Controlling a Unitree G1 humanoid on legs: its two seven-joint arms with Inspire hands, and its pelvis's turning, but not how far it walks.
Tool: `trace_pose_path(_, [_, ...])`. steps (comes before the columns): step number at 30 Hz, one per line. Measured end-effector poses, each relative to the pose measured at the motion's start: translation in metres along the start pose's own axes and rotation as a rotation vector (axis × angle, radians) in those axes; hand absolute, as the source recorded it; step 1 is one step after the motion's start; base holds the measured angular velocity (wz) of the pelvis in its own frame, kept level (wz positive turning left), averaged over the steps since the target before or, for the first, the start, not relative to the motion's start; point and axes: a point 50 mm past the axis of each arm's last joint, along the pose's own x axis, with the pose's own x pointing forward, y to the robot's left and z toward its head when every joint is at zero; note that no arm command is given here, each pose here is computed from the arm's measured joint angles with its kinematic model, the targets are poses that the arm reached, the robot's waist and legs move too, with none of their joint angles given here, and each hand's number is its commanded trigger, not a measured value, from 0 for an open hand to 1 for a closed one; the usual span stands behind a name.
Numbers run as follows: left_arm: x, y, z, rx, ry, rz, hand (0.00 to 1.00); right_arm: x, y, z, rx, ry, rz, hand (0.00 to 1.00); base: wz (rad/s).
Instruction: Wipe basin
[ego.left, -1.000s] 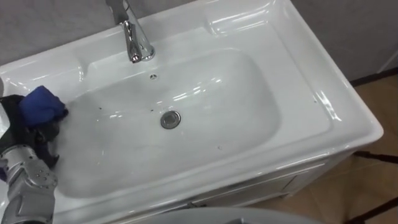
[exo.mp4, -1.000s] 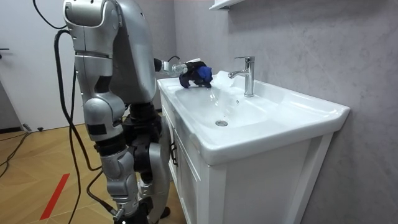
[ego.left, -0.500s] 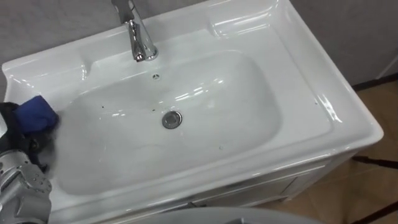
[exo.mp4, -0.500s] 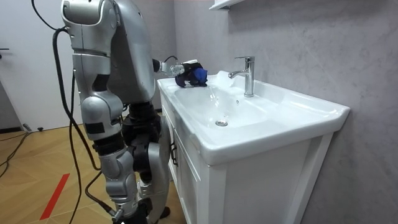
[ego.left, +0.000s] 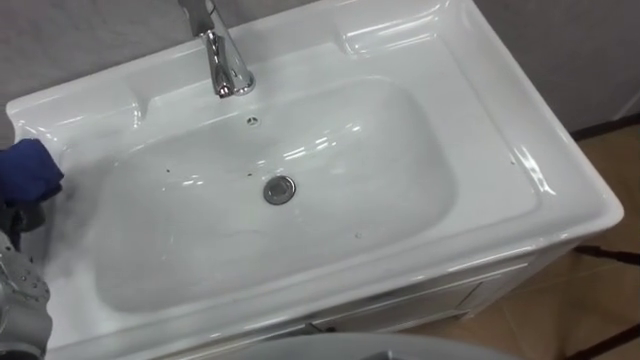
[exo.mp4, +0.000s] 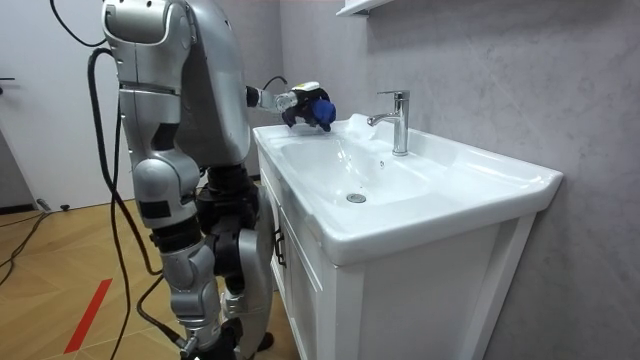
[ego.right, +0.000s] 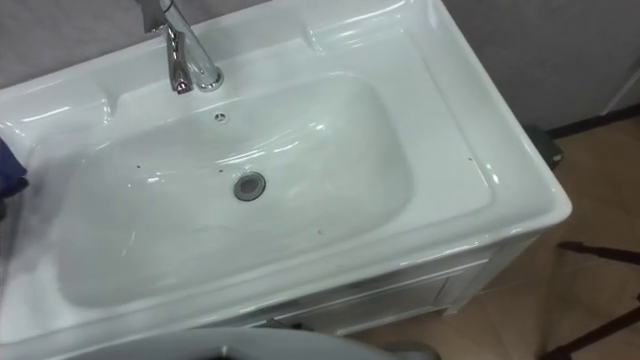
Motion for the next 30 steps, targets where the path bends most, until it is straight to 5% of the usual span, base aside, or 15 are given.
trace_pose_path(12, [-0.015,-0.016,0.003,-0.027,0.008,-0.082,0.00,0.000,0.002,0.006,-0.024,-0.010,0.003,0.00,0.01])
trace_pose_path(30, [-0.008,-0.006,0.020,-0.153,-0.037,-0.095,0.00,0.001,0.003,0.006,-0.033,-0.002,0.005,0.00,0.00])
